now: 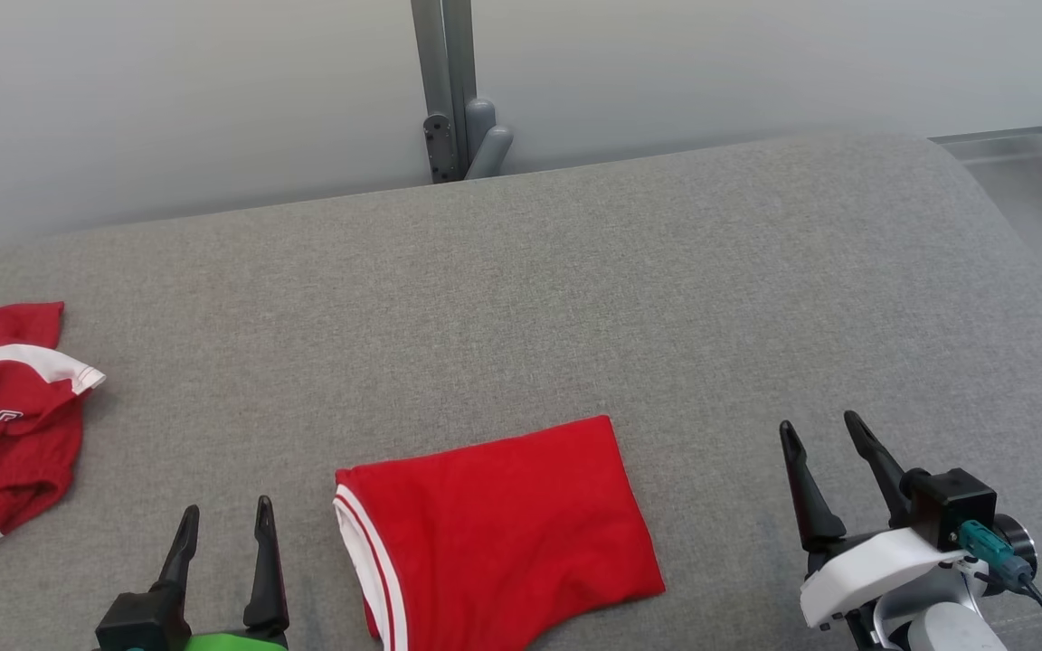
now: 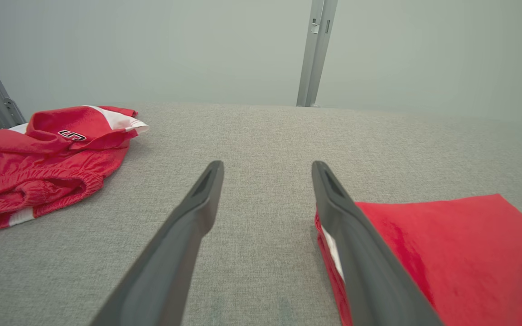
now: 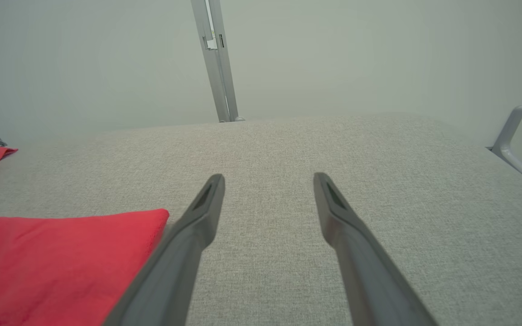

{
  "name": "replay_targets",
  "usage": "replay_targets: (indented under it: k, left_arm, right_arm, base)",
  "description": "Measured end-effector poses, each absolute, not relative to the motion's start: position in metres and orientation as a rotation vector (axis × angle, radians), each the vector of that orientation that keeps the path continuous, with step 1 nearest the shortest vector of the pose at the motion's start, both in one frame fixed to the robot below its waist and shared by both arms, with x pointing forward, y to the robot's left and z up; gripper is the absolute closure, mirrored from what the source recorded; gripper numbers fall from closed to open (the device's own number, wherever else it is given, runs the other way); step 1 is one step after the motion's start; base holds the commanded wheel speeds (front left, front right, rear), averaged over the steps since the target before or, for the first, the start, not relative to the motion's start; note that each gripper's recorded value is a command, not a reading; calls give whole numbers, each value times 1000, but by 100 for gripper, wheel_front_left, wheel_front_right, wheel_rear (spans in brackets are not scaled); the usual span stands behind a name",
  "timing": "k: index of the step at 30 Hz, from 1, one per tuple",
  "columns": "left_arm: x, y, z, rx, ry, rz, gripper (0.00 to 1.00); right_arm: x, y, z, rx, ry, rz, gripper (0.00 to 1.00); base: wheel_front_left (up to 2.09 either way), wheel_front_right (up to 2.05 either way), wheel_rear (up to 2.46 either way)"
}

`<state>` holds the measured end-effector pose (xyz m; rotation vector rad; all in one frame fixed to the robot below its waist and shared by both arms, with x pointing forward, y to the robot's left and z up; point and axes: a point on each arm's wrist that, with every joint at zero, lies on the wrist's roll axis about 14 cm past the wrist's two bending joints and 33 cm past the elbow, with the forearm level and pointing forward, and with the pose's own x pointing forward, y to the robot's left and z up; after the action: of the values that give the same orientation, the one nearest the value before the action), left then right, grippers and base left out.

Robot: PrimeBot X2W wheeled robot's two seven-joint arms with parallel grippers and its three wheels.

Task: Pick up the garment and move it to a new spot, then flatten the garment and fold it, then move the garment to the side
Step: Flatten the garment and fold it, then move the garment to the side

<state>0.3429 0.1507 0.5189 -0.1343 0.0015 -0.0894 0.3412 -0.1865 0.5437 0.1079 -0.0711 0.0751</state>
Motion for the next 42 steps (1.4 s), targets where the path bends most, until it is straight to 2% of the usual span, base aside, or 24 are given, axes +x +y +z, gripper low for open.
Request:
replay_targets:
  k: [16,22,28,37,38,39,40,41,42]
  left_arm:
    - [336,157,516,-147,9,-72,0]
    - [339,152,504,-170,47,-81,0]
    - [350,149,490,-182,90,-84,0]
    - [348,177,476,-175,130,1,0]
    - [348,179,475,-173,133,9,0]
    - [347,182,474,-172,136,16,0]
    - [347,184,473,-172,139,23,0]
    - [346,185,472,-171,143,29,0]
    - [345,186,471,-170,147,32,0]
  right_arm:
    - [341,-169,543,114,-71,106,0]
    - [348,-142,515,144,24,181,0]
    - [375,-108,495,216,101,272,0]
    - [384,-44,437,292,327,449,0]
    - [384,-40,433,297,341,459,5]
    - [385,-38,430,292,353,471,51]
    - [387,-36,428,288,360,481,66]
    - [390,-36,427,289,363,484,100]
    - [393,-36,427,291,363,484,100]
  base:
    - [0,0,0]
    - [0,0,0]
    - [0,0,0]
    - [0,0,0]
    - [0,0,0]
    - [0,0,0]
    - [0,0,0]
    - [0,0,0]
    - [0,0,0]
